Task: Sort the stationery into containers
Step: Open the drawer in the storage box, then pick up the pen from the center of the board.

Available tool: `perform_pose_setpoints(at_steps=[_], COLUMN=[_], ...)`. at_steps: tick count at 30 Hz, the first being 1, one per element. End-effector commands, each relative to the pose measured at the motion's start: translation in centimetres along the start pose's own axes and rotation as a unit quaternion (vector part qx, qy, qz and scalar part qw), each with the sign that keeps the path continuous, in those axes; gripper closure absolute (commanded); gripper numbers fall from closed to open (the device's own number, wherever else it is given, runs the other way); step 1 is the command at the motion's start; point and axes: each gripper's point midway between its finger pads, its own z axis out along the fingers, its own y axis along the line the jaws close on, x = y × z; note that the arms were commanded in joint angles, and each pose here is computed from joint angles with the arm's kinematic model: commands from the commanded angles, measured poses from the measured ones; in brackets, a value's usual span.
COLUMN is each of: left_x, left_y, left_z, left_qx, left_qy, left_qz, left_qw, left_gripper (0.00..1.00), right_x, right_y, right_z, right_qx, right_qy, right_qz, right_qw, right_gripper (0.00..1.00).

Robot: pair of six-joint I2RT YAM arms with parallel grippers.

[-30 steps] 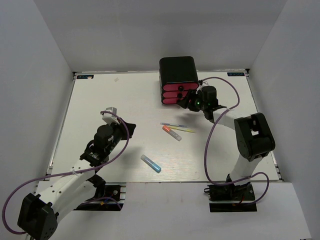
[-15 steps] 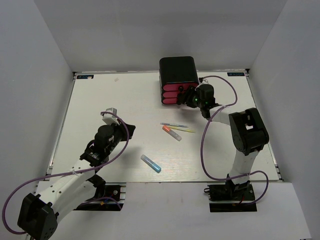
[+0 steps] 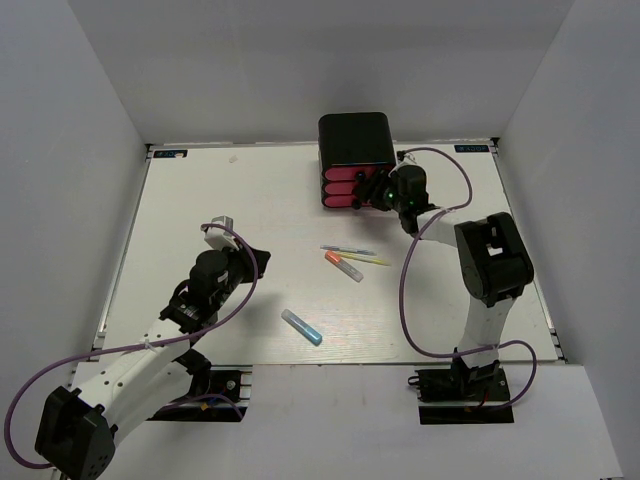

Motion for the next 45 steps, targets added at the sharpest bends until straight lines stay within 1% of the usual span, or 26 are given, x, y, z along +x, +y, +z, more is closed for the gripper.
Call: perform_pose_setpoints(at_steps=[1,4,7,8,11,12,14,19,20,21,23,24,25,26,27,29,30,32,34,35,38,39,41,42,44,45], left_x=[-0.9,-1.0,-1.2,-1.2,-1.2,-1.4,-1.1,-1.1,-1.2,-0.7,-0.8,-0.9,-0.6,-0.3,0.1,0.3,0.7,1.2,1.2,1.9,1.8,2.7,2.2,2.8,2.0,2.3], left_y=[-0.5,-0.6,-0.7,-0.7,-0.7,-0.9,-0.6,-0.4,-0.3,0.0,0.5,0.6,1.4,1.9,2.5,3.6,4.0,5.0,5.2,6.0,6.1,6.8,6.9,7.8,7.8,8.6], left_z=[-0.2,-0.3,-0.3,-0.3,-0.3,-0.5,-0.4,-0.4,-0.3,-0.3,-0.1,-0.1,0.0,0.0,0.1,0.2,0.3,0.6,1.0,1.3,1.9,1.9,2.3,2.2,2.6,2.7], left_qx=[0.003,0.002,0.002,0.002,0.002,0.005,0.002,-0.005,-0.008,-0.012,-0.026,-0.03,-0.05,-0.063,-0.078,-0.11,-0.121,-0.15,-0.167,-0.187,-0.21,-0.223,-0.235,-0.257,-0.267,-0.285], left_qy=[-0.01,-0.009,-0.009,-0.009,-0.009,-0.013,-0.009,-0.015,-0.018,-0.013,-0.018,-0.022,-0.02,-0.017,-0.013,-0.012,-0.008,-0.002,0.006,0.017,0.022,0.037,0.031,0.034,0.025,0.032], left_qz=[-0.003,-0.003,-0.003,-0.003,-0.007,-0.008,-0.012,-0.024,-0.03,-0.035,-0.041,-0.048,-0.046,-0.057,-0.06,-0.066,-0.07,-0.074,-0.076,-0.075,-0.09,-0.084,-0.087,-0.085,-0.082,-0.077], left_qw=[1.0,1.0,1.0,1.0,1.0,1.0,1.0,1.0,0.999,0.999,0.999,0.998,0.997,0.996,0.995,0.992,0.99,0.986,0.983,0.979,0.973,0.97,0.968,0.962,0.96,0.955], left_gripper=[0.75,0.75,0.75,0.75,0.75,0.75,0.75,0.75,0.74,0.74,0.68,0.66,0.64,0.61,0.55,0.5,0.44,0.4,0.37,0.37,0.35,0.35,0.35,0.33,0.33,0.33], right_x=[-3.3,-2.8,-2.6,-3.0,-2.6,-2.8,-2.4,-1.5,-0.3,-0.8,0.9,0.4,1.3,1.4,1.5,1.9,1.9,2.0,1.9,1.8,2.1,2.4,3.0,3.2,4.1,4.4], right_y=[1.6,1.4,1.3,1.2,1.3,1.4,1.4,1.7,1.0,1.8,1.0,1.6,1.2,1.2,1.2,1.1,1.0,1.1,1.2,1.5,2.0,1.8,2.0,2.2,2.4,2.3], right_z=[0.9,1.4,1.5,1.4,1.3,1.1,0.7,-1.0,-1.4,-2.2,-3.0,-3.6,-3.9,-4.1,-4.5,-4.7,-4.8,-4.8,-4.8,-4.8,-5.0,-5.2,-5.5,-5.9,-6.7,-7.2], right_qx=[-0.021,-0.019,-0.019,-0.018,-0.02,-0.022,-0.023,-0.03,-0.022,-0.032,-0.024,-0.031,-0.027,-0.028,-0.027,-0.026,-0.025,-0.028,-0.03,-0.037,-0.052,-0.052,-0.058,-0.062,-0.073,-0.075], right_qy=[-0.049,-0.044,-0.045,-0.05,-0.047,-0.05,-0.046,-0.037,-0.024,-0.029,-0.012,-0.017,-0.008,-0.007,-0.007,-0.003,-0.003,0.001,0.001,0.0,0.01,0.015,0.024,0.028,0.046,0.051], right_qz=[-0.004,0.0,0.001,0.002,0.004,0.004,0.006,0.008,0.009,0.006,0.01,0.009,0.013,0.013,0.014,0.012,0.01,0.008,0.005,0.0,-0.009,-0.01,-0.011,-0.011,-0.015,-0.028], right_qw=[0.999,0.999,0.999,0.999,0.999,0.999,0.999,0.999,0.999,0.999,1.0,0.999,1.0,1.0,1.0,1.0,1.0,1.0,1.0,0.999,0.999,0.998,0.998,0.998,0.996,0.995], right_gripper=[0.47,0.5,0.58,0.62,0.69,0.73,0.76,0.77,0.77,0.77,0.77,0.77,0.77,0.76,0.74,0.72,0.69,0.57,0.43,0.3,0.1,0.1,0.1,0.1,0.1,0.1])
